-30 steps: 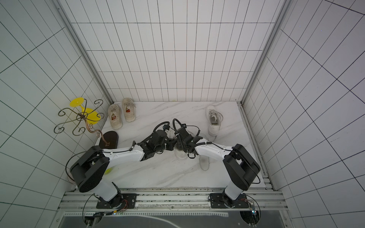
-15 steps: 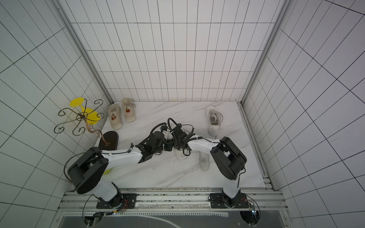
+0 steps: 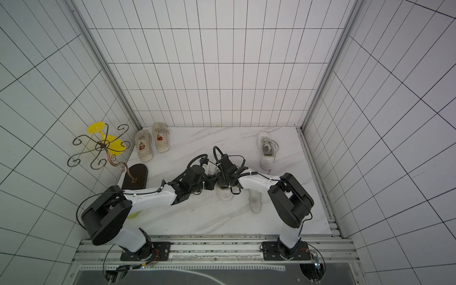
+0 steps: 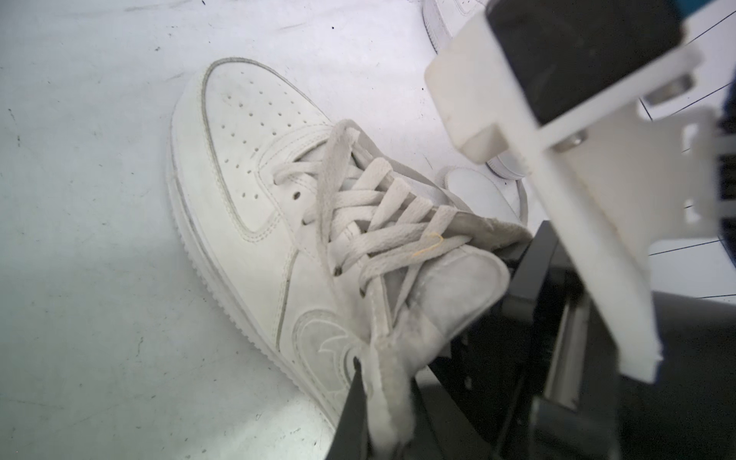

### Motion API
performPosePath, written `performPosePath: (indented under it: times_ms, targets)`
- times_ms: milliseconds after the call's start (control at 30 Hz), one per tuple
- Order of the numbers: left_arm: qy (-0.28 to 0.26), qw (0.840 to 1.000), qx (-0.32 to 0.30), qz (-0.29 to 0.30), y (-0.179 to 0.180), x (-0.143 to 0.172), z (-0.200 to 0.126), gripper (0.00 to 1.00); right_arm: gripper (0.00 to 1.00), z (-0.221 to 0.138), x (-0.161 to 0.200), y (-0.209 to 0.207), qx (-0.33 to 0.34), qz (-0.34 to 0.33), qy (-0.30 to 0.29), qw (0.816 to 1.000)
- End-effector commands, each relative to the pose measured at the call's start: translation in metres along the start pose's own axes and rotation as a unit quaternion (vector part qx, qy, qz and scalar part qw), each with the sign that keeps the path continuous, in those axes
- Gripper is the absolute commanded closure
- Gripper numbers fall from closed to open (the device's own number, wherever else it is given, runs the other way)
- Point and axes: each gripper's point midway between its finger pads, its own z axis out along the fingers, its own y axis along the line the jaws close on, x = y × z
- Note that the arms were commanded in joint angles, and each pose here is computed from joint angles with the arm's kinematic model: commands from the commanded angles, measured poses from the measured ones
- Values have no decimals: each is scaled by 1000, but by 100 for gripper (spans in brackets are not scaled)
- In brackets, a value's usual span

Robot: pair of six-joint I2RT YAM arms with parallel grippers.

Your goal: Remove the insole from the shoe

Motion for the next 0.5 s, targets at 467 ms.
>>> performPosePath:
  times_ms: [467]
  targets:
    - [-35, 998, -48, 12, 9, -22, -9, 100, 100, -56, -29, 11, -105, 30, -98, 989]
